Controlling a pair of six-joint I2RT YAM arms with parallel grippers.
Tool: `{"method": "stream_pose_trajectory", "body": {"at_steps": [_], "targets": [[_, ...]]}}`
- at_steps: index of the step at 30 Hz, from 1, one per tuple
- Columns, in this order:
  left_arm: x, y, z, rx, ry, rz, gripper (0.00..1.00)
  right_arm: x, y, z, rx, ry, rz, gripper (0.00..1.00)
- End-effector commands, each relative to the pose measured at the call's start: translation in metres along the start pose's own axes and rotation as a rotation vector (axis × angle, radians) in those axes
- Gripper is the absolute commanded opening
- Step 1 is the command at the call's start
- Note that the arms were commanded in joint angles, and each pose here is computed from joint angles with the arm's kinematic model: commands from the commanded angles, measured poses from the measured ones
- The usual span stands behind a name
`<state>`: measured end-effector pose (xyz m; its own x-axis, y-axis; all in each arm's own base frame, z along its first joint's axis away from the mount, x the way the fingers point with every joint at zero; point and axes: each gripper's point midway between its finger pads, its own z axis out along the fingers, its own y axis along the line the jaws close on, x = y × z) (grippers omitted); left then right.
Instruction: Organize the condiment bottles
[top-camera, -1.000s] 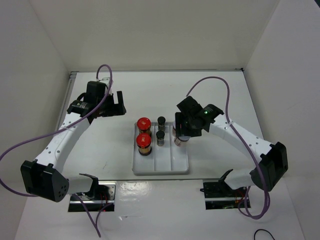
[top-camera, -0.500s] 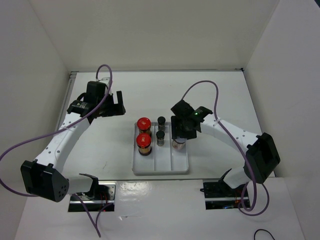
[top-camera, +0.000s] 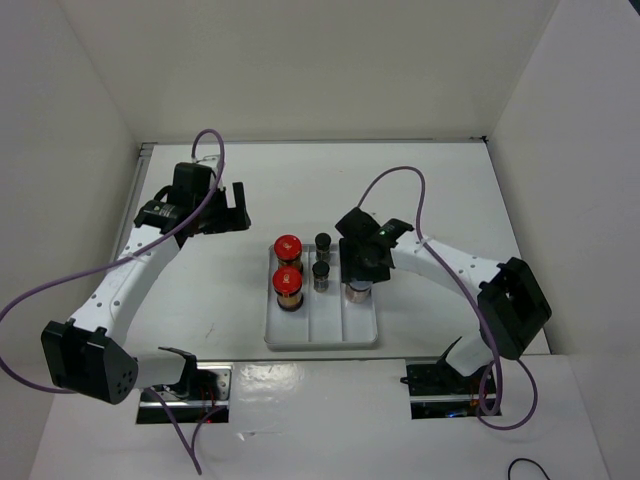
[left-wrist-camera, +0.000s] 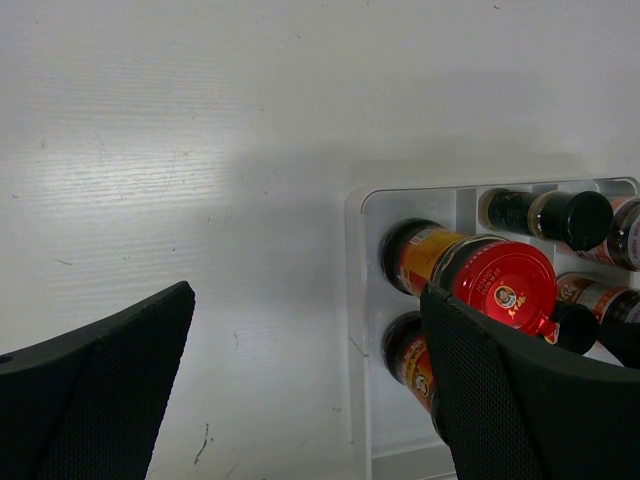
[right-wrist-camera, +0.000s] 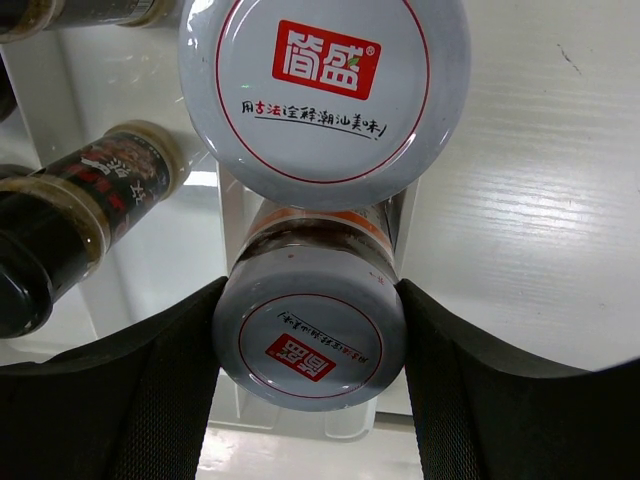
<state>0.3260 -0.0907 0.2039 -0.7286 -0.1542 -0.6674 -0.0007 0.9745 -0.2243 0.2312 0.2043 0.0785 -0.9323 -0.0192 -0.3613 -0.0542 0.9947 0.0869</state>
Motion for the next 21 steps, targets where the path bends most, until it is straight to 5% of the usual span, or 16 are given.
{"method": "stream_pose_trajectory", "body": {"at_steps": [1,3,5,7,8,16,21], "targets": [[-0.007,0.001,-0.011,0.002,-0.041,-0.010,1.00,-0.011,0.006,0.004,-0.002,-0.050,0.014,0.24],[-0.007,0.001,-0.011,0.002,-0.041,-0.010,1.00,-0.011,0.006,0.004,-0.002,-0.050,0.014,0.52],[-0.007,0.000,-0.011,0.002,-0.041,-0.019,1.00,-0.013,0.007,0.000,-0.010,-0.061,0.017,0.59],[-0.007,0.000,-0.011,0.002,-0.041,-0.019,1.00,-0.015,0.008,-0.004,-0.016,-0.068,0.028,0.76],[-0.007,0.000,-0.011,0.002,-0.041,-0.019,1.00,-0.017,0.008,-0.008,-0.025,-0.078,0.030,0.98],[-0.012,-0.003,-0.021,0.021,-0.064,-0.019,1.00,-0.042,0.022,-0.070,-0.137,-0.167,0.053,0.98],[-0.016,-0.003,-0.030,0.017,-0.085,-0.019,1.00,-0.078,0.018,-0.142,-0.205,-0.370,0.097,0.98]]}}
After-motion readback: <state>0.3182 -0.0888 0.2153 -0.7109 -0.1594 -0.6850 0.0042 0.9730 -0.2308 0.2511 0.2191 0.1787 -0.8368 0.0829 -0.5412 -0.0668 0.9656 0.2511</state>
